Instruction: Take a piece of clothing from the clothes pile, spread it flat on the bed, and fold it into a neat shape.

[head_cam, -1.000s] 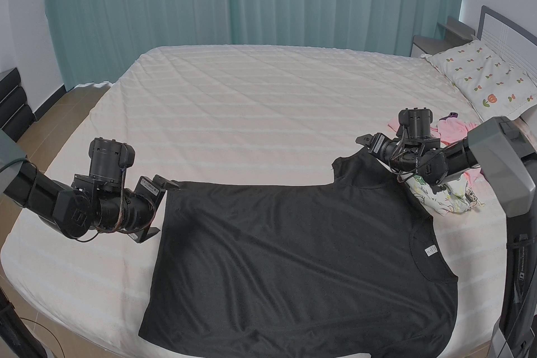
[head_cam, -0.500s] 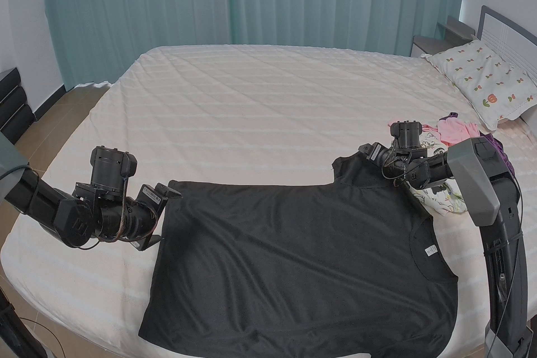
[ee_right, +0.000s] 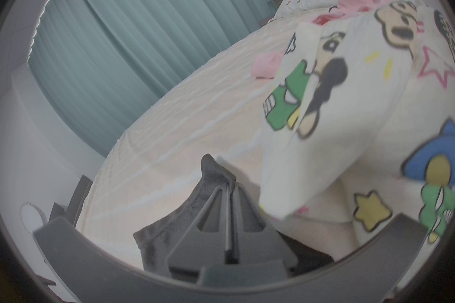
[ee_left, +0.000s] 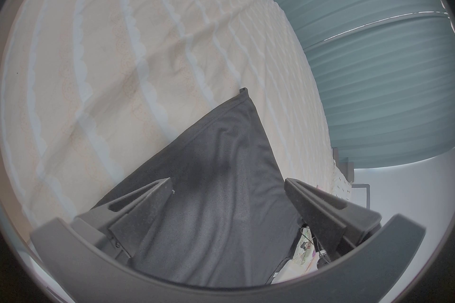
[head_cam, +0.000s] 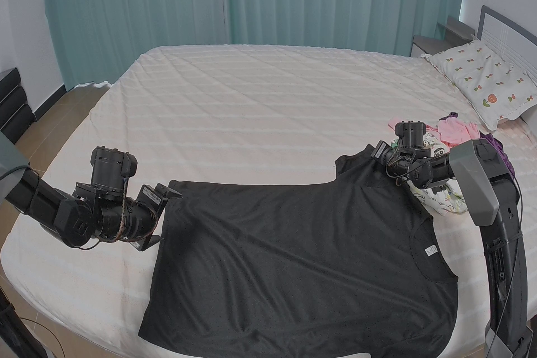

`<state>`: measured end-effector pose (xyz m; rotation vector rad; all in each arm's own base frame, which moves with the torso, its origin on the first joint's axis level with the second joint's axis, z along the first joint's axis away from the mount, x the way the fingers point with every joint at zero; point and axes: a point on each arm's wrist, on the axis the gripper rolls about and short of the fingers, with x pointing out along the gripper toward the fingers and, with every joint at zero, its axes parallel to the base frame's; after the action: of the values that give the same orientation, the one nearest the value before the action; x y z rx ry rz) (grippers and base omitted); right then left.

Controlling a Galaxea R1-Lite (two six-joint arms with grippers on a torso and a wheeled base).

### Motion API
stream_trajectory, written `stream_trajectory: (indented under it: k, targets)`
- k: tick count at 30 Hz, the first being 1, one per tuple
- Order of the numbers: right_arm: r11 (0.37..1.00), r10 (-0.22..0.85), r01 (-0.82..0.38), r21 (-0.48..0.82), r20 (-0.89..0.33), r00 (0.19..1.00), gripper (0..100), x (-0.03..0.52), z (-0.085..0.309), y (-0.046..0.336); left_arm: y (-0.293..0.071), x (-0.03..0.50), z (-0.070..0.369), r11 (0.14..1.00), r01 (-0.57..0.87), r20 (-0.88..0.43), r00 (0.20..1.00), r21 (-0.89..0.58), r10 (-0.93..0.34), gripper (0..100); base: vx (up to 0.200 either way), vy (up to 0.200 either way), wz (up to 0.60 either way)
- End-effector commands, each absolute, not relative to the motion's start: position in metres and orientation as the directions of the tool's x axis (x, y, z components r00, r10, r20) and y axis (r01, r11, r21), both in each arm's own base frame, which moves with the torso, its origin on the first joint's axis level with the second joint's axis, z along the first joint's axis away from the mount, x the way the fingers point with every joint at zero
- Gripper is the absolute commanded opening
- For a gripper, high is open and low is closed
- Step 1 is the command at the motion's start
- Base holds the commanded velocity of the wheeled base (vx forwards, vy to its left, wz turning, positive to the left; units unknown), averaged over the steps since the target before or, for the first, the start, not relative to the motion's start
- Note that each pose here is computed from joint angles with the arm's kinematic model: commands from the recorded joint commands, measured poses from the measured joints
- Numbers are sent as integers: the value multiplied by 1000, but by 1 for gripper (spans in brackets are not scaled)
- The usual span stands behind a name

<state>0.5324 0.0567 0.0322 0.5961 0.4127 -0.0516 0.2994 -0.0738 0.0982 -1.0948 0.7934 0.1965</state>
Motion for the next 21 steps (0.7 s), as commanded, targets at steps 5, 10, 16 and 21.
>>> stream_trajectory:
  k: [5, 10, 16, 21]
  targets:
    - [797, 47, 174, 578, -347, 937, 0, 536, 52, 45, -74, 300, 97, 472, -514, -663, 713, -716, -230, 100, 0, 0, 0]
    - [793, 46, 169, 585, -334, 942, 0, 537, 44, 46, -74, 300, 97, 472, -514, -663, 713, -716, -230, 100, 0, 0, 0]
    - [788, 57, 139, 599, -296, 953, 100, 534, 53, 50, -74, 299, 98, 473, -511, -660, 715, -718, -230, 100, 0, 0, 0]
    - [767, 91, 108, 633, -274, 957, 100, 516, 77, 54, -73, 296, 103, 475, -500, -651, 723, -724, -232, 100, 0, 0, 0]
